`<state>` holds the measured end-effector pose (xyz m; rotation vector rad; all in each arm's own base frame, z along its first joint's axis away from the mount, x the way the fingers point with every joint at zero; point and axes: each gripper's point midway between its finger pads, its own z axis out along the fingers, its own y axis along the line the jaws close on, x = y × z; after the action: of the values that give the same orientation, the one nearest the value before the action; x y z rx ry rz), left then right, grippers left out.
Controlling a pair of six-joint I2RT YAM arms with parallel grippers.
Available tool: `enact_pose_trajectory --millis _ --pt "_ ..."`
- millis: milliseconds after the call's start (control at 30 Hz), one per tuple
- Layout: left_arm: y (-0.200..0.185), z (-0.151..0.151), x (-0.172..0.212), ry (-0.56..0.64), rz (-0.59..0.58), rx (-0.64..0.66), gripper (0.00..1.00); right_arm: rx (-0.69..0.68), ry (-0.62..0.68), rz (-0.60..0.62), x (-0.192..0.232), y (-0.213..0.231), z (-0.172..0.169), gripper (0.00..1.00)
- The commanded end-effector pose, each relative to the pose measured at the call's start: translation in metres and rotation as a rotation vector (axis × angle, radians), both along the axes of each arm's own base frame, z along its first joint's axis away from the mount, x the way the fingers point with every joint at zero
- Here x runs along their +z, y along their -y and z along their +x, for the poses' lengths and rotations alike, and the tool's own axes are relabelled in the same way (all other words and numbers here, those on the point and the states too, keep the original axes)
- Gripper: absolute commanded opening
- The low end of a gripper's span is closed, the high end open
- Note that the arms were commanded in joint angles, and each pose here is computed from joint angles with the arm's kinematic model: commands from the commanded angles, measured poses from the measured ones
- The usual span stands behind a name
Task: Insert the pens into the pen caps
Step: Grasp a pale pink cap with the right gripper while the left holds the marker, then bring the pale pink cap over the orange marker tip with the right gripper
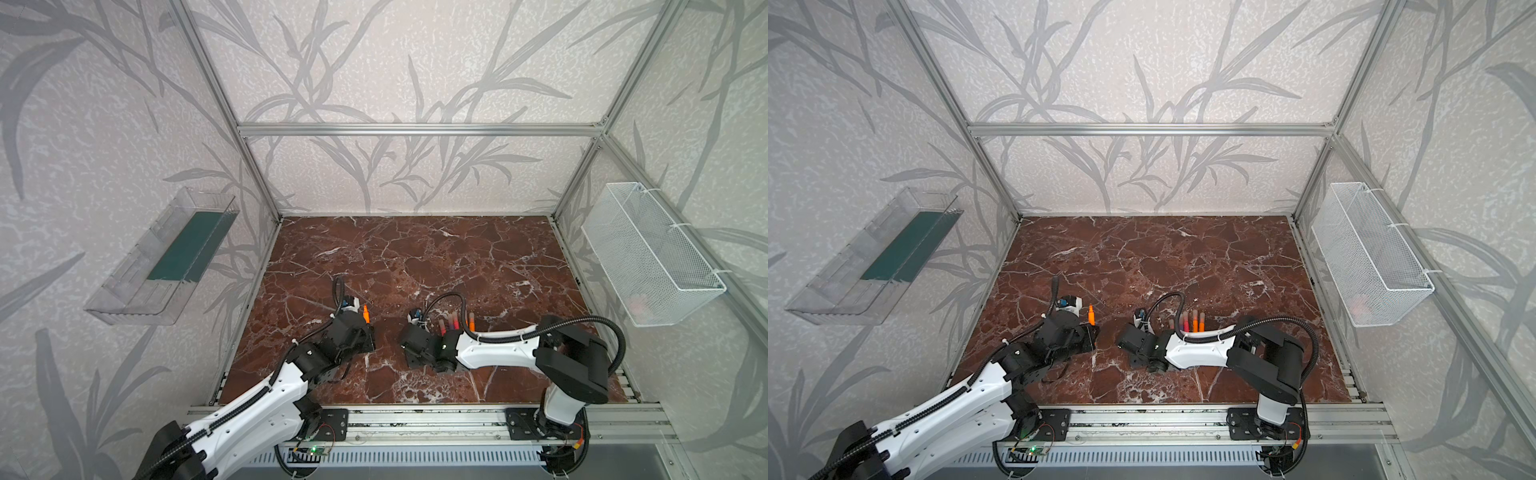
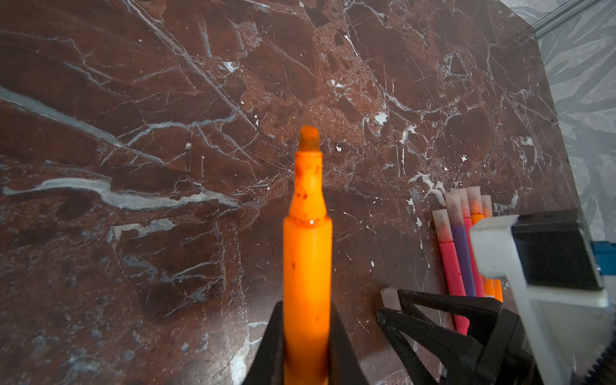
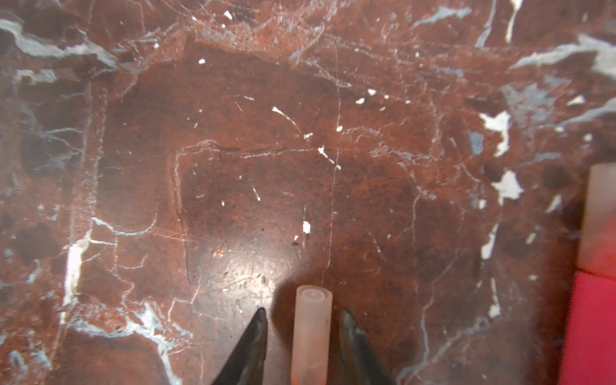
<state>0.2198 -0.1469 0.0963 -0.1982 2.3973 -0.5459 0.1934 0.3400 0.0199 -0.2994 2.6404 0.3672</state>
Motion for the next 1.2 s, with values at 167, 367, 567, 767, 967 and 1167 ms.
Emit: enact_pose_trajectory --millis 167,367,567,767,967,1167 --pt "-0.006 -0.002 -0.003 -0.008 0.007 0.021 0.00 0.006 -0.011 -0.150 -0.019 0.019 -0.004 0.26" --pt "-0.008 -0.003 -0.001 -0.004 0.008 0.021 0.00 0.007 0.002 -0.174 -0.019 0.022 -0.004 0.21" --pt "-0.004 -0.004 0.004 0.012 -0.003 -0.007 0.00 -0.024 0.027 -0.171 -0.007 0.027 0.000 0.17" --pt "0.021 -0.009 0.018 0.031 -0.086 -0.120 0.00 -0.034 0.100 -0.027 0.043 0.022 0.010 0.16" --pt "0.067 -0.025 0.046 0.151 -0.109 -0.279 0.00 -0.109 0.246 0.174 0.116 0.037 0.033 0.12" --pt "0.108 -0.040 0.075 0.244 -0.206 -0.395 0.00 -0.138 0.447 0.421 0.193 0.048 0.039 0.12"
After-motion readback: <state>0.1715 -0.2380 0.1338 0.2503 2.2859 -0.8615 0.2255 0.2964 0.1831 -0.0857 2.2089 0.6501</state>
